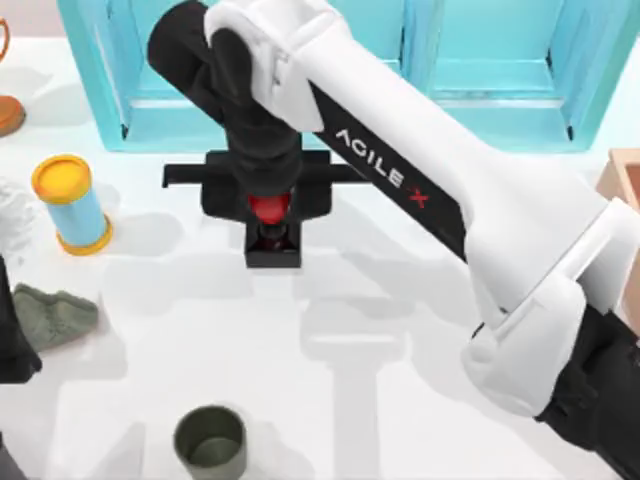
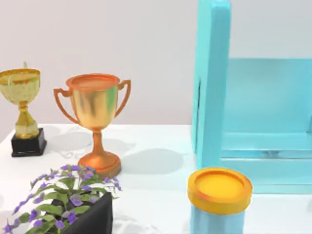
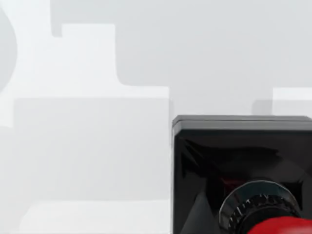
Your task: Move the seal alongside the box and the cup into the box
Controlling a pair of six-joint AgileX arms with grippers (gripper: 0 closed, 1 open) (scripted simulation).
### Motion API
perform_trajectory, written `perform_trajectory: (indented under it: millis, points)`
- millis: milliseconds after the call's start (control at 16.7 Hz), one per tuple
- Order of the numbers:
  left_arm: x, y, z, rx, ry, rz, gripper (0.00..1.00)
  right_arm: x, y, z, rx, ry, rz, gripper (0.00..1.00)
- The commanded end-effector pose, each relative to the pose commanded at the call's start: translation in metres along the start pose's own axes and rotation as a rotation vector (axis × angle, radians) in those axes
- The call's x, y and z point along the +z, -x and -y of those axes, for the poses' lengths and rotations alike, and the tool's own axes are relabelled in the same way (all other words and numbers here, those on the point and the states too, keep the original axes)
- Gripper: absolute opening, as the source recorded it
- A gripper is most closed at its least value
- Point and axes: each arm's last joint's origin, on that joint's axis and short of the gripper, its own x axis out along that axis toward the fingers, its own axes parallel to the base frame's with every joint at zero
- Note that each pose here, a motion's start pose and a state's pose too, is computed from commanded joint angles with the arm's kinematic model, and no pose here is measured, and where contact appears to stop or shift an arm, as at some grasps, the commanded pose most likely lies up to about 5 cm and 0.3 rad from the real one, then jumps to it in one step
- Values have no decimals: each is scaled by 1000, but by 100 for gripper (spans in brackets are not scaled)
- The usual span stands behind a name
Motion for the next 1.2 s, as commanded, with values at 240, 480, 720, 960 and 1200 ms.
perform_trajectory:
  millis: [240,480,720,960,1200]
  points:
    - [0,0,0,0,0,0,100,8,20,24,-22,4,-21,0]
    - [0,0,0,0,0,0,100,2,36,56,-37,4,-38,0]
    - [0,0,0,0,0,0,100,-5,53,81,-24,-1,-23,0]
    - [0,0,0,0,0,0,100,-7,57,86,-18,-2,-15,0]
    - [0,0,0,0,0,0,100,-9,58,87,-18,3,-17,0]
